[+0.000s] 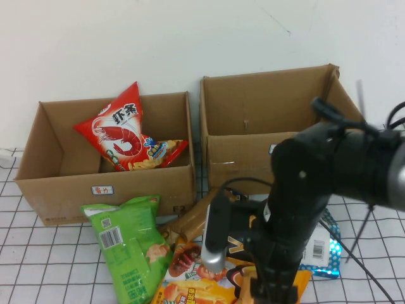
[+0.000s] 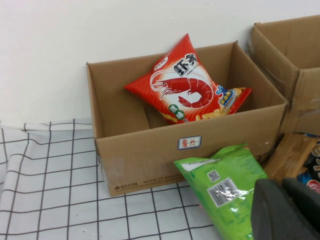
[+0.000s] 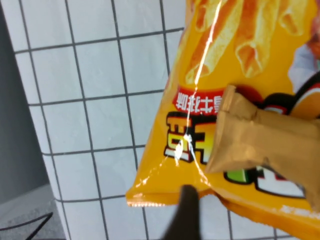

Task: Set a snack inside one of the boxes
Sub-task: Pick up the biscuit

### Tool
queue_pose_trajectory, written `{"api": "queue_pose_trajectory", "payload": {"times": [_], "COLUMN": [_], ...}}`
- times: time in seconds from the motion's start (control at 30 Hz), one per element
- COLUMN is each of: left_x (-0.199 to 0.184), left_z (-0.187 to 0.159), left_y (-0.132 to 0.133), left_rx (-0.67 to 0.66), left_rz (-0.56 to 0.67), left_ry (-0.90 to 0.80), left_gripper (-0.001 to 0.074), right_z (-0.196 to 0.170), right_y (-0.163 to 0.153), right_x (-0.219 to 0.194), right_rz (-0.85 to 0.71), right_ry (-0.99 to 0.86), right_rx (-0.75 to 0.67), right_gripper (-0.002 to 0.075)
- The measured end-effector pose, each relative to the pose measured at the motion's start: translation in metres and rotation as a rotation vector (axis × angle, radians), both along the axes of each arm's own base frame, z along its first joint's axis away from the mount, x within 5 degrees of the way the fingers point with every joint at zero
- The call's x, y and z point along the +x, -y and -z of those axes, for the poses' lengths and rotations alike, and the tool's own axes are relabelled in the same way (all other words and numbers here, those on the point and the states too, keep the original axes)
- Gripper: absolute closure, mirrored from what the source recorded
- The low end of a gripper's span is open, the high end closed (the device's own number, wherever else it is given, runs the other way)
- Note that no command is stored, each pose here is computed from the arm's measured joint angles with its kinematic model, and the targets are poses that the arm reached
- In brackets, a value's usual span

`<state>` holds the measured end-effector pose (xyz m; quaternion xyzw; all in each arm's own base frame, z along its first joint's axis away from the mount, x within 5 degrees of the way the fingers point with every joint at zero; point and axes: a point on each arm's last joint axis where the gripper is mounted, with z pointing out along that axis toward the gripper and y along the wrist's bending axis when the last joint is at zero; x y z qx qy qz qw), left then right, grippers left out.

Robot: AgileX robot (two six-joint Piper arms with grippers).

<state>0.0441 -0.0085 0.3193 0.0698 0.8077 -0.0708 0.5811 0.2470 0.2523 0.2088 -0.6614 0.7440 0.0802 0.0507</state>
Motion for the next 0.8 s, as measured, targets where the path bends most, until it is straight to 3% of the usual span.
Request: {"api": "queue_pose_trajectory", "payload": {"times": [0.07,0.2,0.43,0.8], "left_x": [0.0,0.0,0.0,0.0], "left_z": [0.0,0.0,0.0,0.0], "left_y": [0.0,-0.001,-0.001,-0.001], "left_rx": [0.004,0.017,0.022,0.024], "left_rz": [-0.001,-0.005,-0.006,-0.006], "left_ry": [0.001,0.004,0.005,0.005], "left_gripper": [0.0736,0.0736,0.0736,0.0736], "right_z": [0.008,0.023,0.046,0.08], "right_y": [-0.002,-0.006,-0.014,-0.012], "right_x": [0.002,0.007,0.018,0.025], "right_rz": [0.006,0.028,0.073,0.104], "right_ry": [-0.01,-0.01,0.025,0.024], "right_rx": [-0.01,-0.015,0.001,-0.099], "right_gripper": [0.0087,0.0045,0.0036,0.0052]}}
